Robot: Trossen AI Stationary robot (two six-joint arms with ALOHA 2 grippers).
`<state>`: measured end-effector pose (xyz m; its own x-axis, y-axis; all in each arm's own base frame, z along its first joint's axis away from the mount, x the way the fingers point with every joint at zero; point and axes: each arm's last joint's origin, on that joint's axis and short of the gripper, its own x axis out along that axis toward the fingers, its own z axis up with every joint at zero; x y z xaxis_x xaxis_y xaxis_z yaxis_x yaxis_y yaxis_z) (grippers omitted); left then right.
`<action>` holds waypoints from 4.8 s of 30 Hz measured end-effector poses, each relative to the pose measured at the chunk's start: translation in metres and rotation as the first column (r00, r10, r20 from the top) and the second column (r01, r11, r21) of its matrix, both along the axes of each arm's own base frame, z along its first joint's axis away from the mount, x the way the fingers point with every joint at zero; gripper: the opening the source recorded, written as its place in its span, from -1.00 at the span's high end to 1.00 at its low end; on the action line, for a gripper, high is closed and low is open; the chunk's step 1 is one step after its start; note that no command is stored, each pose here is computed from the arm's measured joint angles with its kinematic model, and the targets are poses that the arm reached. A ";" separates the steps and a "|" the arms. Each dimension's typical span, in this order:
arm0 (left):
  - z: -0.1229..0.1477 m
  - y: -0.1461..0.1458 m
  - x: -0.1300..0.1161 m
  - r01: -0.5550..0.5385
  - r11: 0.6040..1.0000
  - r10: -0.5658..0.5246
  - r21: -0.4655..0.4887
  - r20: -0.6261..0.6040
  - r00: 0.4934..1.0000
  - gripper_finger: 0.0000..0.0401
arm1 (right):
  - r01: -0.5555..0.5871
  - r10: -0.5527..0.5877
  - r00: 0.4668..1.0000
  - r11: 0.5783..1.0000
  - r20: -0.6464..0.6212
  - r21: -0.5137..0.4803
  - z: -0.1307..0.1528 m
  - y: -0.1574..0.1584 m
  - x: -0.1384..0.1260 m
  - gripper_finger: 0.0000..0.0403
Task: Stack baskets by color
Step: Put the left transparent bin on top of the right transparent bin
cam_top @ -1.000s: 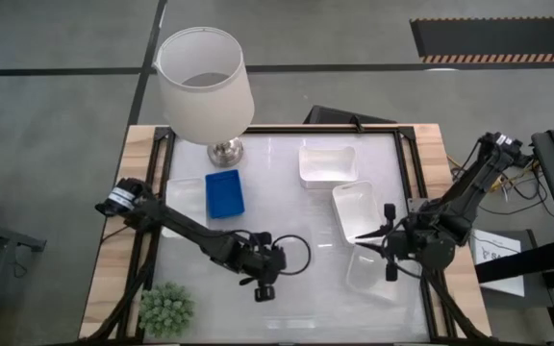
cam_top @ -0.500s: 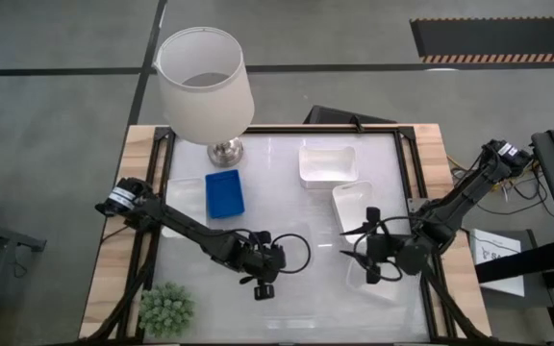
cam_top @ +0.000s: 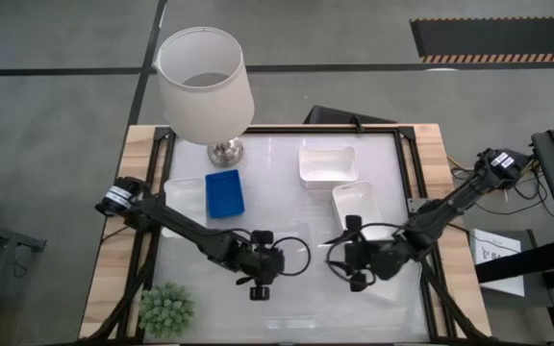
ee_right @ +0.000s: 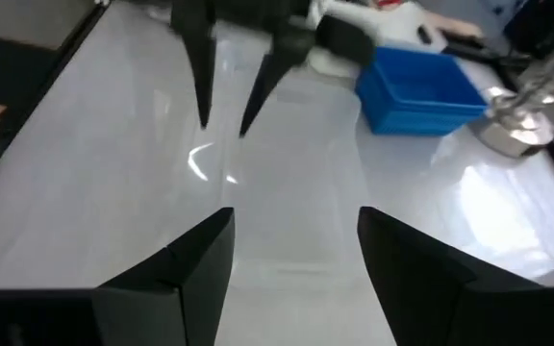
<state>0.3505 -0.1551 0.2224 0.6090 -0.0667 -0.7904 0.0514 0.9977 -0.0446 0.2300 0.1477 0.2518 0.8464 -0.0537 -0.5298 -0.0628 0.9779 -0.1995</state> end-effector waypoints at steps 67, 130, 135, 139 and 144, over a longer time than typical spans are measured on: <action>0.054 0.047 -0.128 -0.292 0.948 0.074 0.127 0.804 0.591 0.37 | 0.062 -0.031 0.943 0.995 -0.330 0.084 0.036 0.036 0.103 0.96; 0.054 0.047 -0.128 -0.294 0.946 0.071 0.133 0.803 0.592 0.38 | 0.547 -0.318 0.653 0.826 -0.687 0.137 0.056 0.090 -0.054 0.30; 0.054 0.047 -0.128 -0.294 0.946 0.071 0.133 0.803 0.592 0.38 | 0.537 -0.313 0.649 0.835 -0.693 0.125 0.053 0.090 -0.055 0.42; 0.054 0.047 -0.128 -0.294 0.946 0.071 0.133 0.802 0.593 0.38 | 0.535 -0.321 0.645 0.838 -0.694 0.110 0.048 0.090 -0.055 0.72; 0.054 0.047 -0.128 -0.294 0.946 0.071 0.133 0.803 0.592 0.38 | 0.539 -0.328 0.651 0.835 -0.685 0.112 0.041 0.089 -0.055 0.92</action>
<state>0.2221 -0.1076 0.2760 0.9732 0.2293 0.0203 -0.2297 0.9619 0.1481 0.1754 0.2371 0.2931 0.2380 -0.0887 -0.9672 0.3790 0.9254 0.0084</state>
